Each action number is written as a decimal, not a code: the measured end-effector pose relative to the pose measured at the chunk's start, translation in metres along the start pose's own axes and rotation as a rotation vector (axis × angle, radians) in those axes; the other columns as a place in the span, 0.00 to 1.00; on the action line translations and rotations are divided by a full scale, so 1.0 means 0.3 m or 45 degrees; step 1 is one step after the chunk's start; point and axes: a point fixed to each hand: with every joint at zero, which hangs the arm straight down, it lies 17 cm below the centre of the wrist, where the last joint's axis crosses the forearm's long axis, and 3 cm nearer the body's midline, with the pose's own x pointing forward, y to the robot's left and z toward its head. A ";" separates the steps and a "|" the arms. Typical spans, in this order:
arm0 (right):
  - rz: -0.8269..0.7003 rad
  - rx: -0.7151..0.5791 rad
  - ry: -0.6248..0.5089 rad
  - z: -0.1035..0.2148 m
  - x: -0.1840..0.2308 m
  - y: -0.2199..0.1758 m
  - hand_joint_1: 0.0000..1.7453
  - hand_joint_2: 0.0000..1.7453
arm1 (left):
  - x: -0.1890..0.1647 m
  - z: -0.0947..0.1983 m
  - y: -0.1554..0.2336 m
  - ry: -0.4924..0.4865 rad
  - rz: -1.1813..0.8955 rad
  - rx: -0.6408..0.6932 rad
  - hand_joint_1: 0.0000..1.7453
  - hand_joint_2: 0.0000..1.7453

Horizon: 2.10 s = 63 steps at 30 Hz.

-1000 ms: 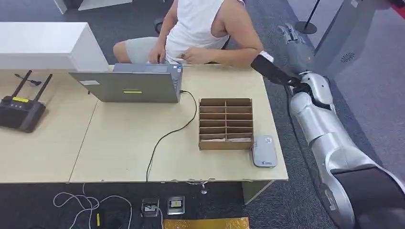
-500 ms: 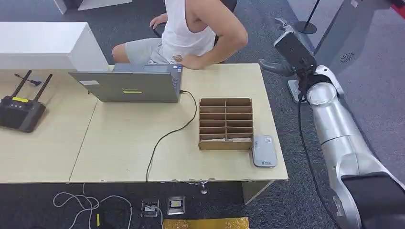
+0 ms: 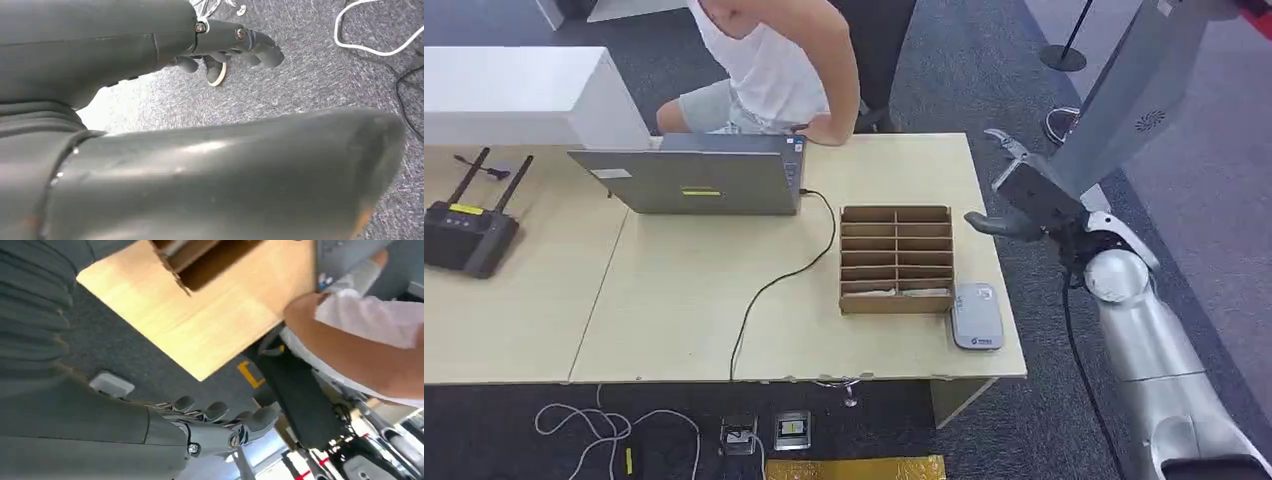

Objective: Pass the card to the sensor for recognition and then transmit it.

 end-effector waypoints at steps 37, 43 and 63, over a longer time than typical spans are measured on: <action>0.663 0.117 0.236 0.320 -0.150 0.305 0.00 1.00 | -0.005 0.002 -0.012 -0.007 -0.066 -0.028 0.00 0.00; 0.991 -0.045 0.243 0.306 -0.129 0.232 0.00 1.00 | -0.004 0.002 -0.012 -0.007 -0.070 -0.029 0.00 0.00; 0.858 -0.076 0.220 0.273 -0.113 0.376 0.00 1.00 | 0.008 0.004 -0.024 -0.004 -0.063 -0.024 0.00 0.00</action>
